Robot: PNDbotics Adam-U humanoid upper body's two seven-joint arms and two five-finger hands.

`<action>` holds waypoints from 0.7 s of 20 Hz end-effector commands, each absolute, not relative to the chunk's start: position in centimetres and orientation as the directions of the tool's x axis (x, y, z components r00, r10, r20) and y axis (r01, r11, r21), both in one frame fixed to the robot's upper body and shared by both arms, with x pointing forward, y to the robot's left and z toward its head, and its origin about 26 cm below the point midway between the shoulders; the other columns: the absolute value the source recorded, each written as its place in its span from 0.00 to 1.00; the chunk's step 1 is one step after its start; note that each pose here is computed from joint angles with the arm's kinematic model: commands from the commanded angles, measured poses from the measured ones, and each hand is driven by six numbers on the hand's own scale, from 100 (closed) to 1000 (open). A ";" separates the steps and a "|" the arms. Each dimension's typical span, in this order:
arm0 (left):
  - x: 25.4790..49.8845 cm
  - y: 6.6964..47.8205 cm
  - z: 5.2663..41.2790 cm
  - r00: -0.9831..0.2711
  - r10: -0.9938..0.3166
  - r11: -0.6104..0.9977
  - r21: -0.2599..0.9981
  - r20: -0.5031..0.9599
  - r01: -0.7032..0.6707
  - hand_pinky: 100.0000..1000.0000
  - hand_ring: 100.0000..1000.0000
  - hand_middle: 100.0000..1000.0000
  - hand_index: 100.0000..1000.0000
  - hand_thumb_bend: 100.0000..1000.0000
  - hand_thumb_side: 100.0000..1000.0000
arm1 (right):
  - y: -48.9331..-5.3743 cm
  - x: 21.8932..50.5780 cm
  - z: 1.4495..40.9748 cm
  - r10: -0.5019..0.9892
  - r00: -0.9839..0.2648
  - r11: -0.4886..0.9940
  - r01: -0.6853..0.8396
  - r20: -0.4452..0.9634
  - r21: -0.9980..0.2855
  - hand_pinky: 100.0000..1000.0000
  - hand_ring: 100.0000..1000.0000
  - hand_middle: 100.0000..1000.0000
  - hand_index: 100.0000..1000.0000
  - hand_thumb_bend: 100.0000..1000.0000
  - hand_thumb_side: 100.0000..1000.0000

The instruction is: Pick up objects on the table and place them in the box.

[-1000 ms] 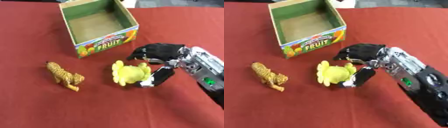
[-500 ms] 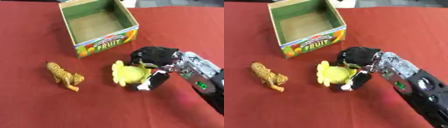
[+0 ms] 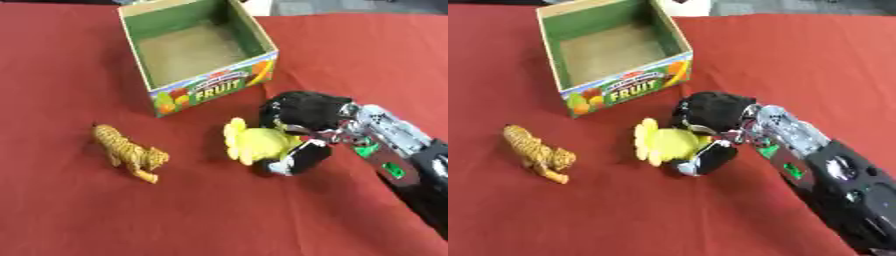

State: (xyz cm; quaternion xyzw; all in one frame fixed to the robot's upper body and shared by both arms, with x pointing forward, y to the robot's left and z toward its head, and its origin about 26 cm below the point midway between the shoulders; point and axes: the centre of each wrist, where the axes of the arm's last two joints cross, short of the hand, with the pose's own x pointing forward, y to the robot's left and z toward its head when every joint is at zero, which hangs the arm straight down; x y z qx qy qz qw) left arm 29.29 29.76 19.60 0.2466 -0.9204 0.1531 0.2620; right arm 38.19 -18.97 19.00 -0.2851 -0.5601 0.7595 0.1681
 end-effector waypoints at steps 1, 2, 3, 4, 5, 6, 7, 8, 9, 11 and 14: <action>29.1 29.8 20.4 -0.757 -0.378 0.839 -0.150 0.533 -0.524 0.39 0.44 0.51 0.68 0.00 0.98 | -19.1 38.1 19.2 0.581 -0.784 -0.292 0.052 -0.220 -0.955 0.79 0.77 0.39 0.60 0.00 0.58; 29.1 29.8 20.4 -0.757 -0.377 0.839 -0.150 0.534 -0.524 0.39 0.44 0.51 0.68 0.00 0.98 | -18.9 37.9 19.5 0.575 -0.790 -0.282 0.054 -0.214 -0.958 0.79 0.76 0.39 0.59 0.00 0.56; 29.1 29.8 20.4 -0.757 -0.378 0.839 -0.149 0.534 -0.524 0.39 0.44 0.51 0.68 0.00 0.98 | -18.7 37.7 19.7 0.569 -0.796 -0.273 0.053 -0.206 -0.960 0.79 0.76 0.38 0.58 0.00 0.53; 29.1 29.8 20.4 -0.757 -0.378 0.839 -0.149 0.534 -0.524 0.39 0.44 0.51 0.68 0.00 0.98 | -18.5 37.5 20.0 0.562 -0.803 -0.267 0.053 -0.200 -0.962 0.79 0.75 0.37 0.57 0.00 0.51; 29.1 29.8 20.4 -0.757 -0.378 0.839 -0.148 0.533 -0.524 0.39 0.44 0.51 0.68 0.00 0.98 | -18.3 37.4 20.3 0.558 -0.807 -0.261 0.051 -0.194 -0.964 0.79 0.75 0.37 0.56 0.00 0.51; 29.1 29.8 20.4 -0.756 -0.378 0.839 -0.148 0.534 -0.524 0.39 0.44 0.51 0.68 0.00 0.98 | -18.2 37.2 20.7 0.554 -0.810 -0.253 0.053 -0.190 -0.966 0.78 0.73 0.35 0.53 0.00 0.46; 29.1 29.8 20.4 -0.756 -0.379 0.839 -0.147 0.534 -0.524 0.39 0.44 0.51 0.68 0.00 0.98 | -18.1 37.1 21.3 0.552 -0.813 -0.242 0.059 -0.187 -0.968 0.77 0.73 0.35 0.52 0.00 0.45; 29.1 29.8 20.4 -0.756 -0.379 0.838 -0.147 0.534 -0.525 0.39 0.44 0.51 0.68 0.00 0.98 | -18.0 37.0 21.9 0.551 -0.814 -0.231 0.065 -0.185 -0.971 0.77 0.73 0.34 0.52 0.00 0.44; 29.1 29.8 20.4 -0.755 -0.379 0.838 -0.147 0.534 -0.525 0.39 0.44 0.51 0.68 0.00 0.98 | -17.9 36.8 22.4 0.551 -0.814 -0.220 0.069 -0.182 -0.973 0.77 0.72 0.34 0.51 0.00 0.44; 29.1 29.9 20.4 -0.755 -0.380 0.838 -0.146 0.535 -0.526 0.39 0.44 0.51 0.68 0.00 0.98 | -18.0 36.6 23.7 0.554 -0.813 -0.198 0.079 -0.179 -0.977 0.77 0.72 0.34 0.51 0.00 0.45; 29.1 29.9 20.4 -0.754 -0.381 0.838 -0.145 0.535 -0.526 0.39 0.44 0.52 0.68 0.00 0.98 | -18.0 36.2 25.7 0.554 -0.814 -0.162 0.103 -0.177 -0.981 0.76 0.72 0.34 0.51 0.00 0.44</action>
